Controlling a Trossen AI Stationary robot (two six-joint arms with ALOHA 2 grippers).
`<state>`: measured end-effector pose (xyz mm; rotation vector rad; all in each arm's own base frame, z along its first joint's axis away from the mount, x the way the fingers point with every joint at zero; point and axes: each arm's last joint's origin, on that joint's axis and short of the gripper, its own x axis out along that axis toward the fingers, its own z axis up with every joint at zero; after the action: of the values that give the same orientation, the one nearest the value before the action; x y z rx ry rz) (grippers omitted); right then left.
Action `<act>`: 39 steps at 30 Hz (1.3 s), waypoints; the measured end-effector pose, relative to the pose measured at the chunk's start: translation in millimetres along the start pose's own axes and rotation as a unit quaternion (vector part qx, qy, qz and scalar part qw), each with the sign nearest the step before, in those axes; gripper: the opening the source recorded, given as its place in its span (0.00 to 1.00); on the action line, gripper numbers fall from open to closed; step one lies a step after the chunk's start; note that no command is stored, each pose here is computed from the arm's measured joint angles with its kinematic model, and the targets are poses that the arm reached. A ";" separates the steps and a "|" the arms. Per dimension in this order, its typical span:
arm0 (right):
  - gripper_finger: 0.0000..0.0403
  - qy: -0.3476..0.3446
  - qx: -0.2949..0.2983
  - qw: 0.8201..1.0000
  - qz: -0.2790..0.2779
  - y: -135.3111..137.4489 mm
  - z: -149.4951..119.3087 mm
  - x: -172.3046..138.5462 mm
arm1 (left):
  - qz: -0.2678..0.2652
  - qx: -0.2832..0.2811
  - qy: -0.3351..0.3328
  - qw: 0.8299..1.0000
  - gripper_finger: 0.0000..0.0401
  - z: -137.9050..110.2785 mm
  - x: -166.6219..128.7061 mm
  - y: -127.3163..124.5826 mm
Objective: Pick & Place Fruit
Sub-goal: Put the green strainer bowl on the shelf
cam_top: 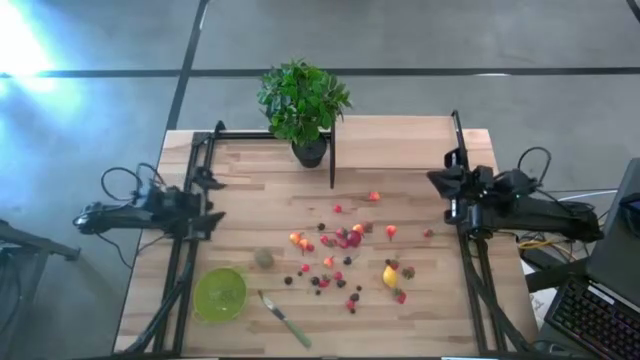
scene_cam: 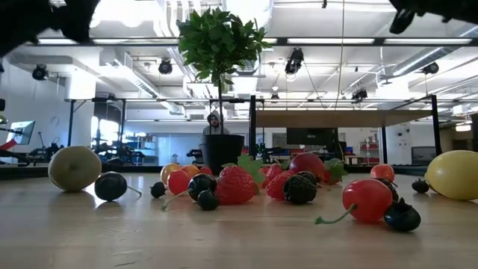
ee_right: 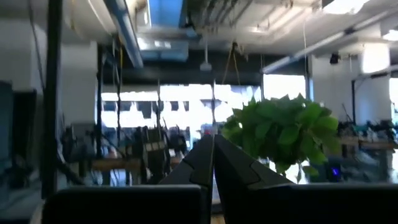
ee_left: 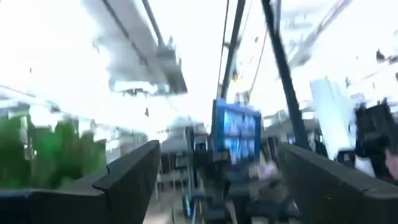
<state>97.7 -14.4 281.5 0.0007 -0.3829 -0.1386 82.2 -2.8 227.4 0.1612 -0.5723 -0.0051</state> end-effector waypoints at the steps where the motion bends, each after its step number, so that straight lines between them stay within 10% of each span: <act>1: 0.02 0.021 -0.001 1.000 -0.001 0.1 3.8 5.2 | -0.005 0.008 -0.015 1.000 0.82 9.3 2.1 1.1; 10: 0.02 0.194 0.012 0.981 -0.008 0.6 23.3 49.2 | 0.014 0.056 -0.017 0.998 0.82 86.1 40.0 16.0; 19: 0.02 0.312 0.051 0.948 -0.026 0.4 16.2 62.7 | -0.037 0.029 0.162 0.986 0.82 108.9 103.7 20.7; 29: 0.02 0.371 0.063 0.926 -0.036 -0.1 -0.8 46.7 | -0.029 -0.128 0.438 0.889 0.81 95.2 124.8 14.3; 39: 0.02 0.394 0.063 0.916 -0.039 -0.6 -18.0 39.2 | -0.038 -0.156 0.529 0.833 0.77 71.3 132.6 -23.5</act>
<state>140.3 -20.7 279.4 0.1941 0.4184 -0.1800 156.2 -43.3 354.3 -0.1440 0.5561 -0.0817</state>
